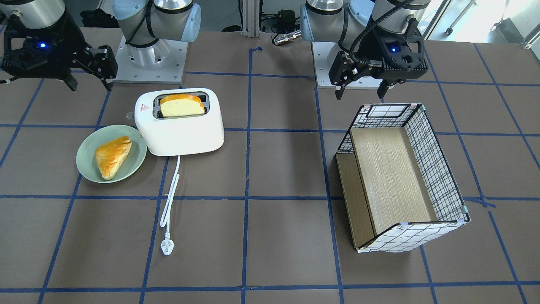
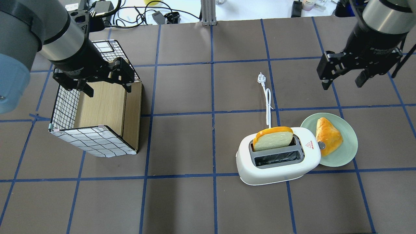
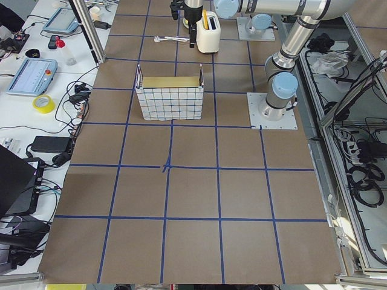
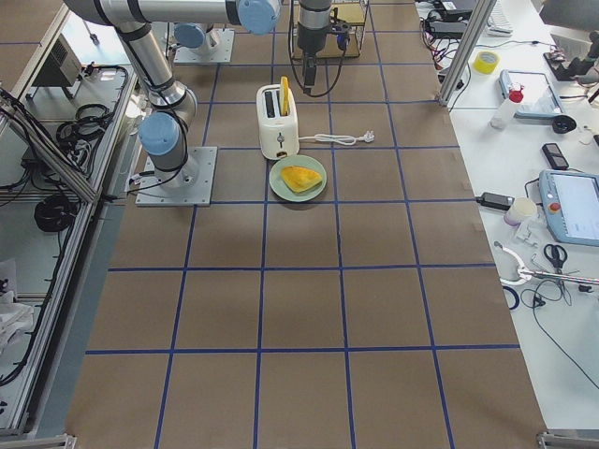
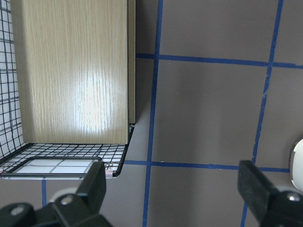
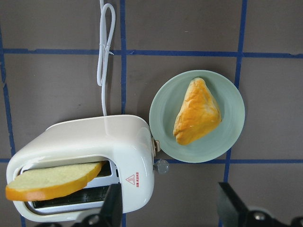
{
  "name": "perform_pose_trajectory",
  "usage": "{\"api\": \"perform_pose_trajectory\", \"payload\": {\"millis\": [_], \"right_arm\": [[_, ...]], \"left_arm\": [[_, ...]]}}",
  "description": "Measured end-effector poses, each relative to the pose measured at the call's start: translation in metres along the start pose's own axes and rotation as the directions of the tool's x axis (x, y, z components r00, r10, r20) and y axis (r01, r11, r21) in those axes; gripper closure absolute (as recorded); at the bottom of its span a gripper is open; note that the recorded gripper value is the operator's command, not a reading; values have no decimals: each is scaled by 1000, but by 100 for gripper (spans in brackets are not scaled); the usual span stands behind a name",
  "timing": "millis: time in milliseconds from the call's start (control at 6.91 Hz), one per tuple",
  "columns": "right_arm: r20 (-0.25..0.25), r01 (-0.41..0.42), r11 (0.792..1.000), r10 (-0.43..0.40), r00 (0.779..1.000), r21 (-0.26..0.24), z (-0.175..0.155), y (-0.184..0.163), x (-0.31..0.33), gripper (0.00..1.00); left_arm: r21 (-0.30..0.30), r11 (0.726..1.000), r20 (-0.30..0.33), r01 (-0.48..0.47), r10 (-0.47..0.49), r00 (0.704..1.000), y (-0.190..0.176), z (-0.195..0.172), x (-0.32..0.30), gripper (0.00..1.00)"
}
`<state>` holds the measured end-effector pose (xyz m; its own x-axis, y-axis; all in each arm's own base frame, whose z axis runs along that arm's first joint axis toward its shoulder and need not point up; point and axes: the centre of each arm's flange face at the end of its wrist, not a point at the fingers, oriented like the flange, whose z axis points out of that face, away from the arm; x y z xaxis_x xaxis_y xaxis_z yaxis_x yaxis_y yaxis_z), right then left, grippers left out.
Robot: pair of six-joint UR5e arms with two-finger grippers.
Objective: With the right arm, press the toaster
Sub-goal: 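Move the right gripper down toward the lever on the toaster's side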
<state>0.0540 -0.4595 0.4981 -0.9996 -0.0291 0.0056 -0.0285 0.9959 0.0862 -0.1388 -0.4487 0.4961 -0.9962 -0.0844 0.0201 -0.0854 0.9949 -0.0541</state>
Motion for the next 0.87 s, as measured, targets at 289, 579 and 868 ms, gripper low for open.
{"api": "perform_pose_trajectory", "payload": {"millis": [289,579,868], "right_arm": [[109,-4,1000,6,994,-18,11,-1,37,100],[222,37,999,-32,975,-21,41,1,77,100],[354,48,999,-40,934,-11,81,8,101,100]], "left_arm": [[0,1000,0,0,0,1000,0,0,0,0],[0,1000,0,0,0,1000,0,0,0,0],[0,1000,0,0,0,1000,0,0,0,0]]}}
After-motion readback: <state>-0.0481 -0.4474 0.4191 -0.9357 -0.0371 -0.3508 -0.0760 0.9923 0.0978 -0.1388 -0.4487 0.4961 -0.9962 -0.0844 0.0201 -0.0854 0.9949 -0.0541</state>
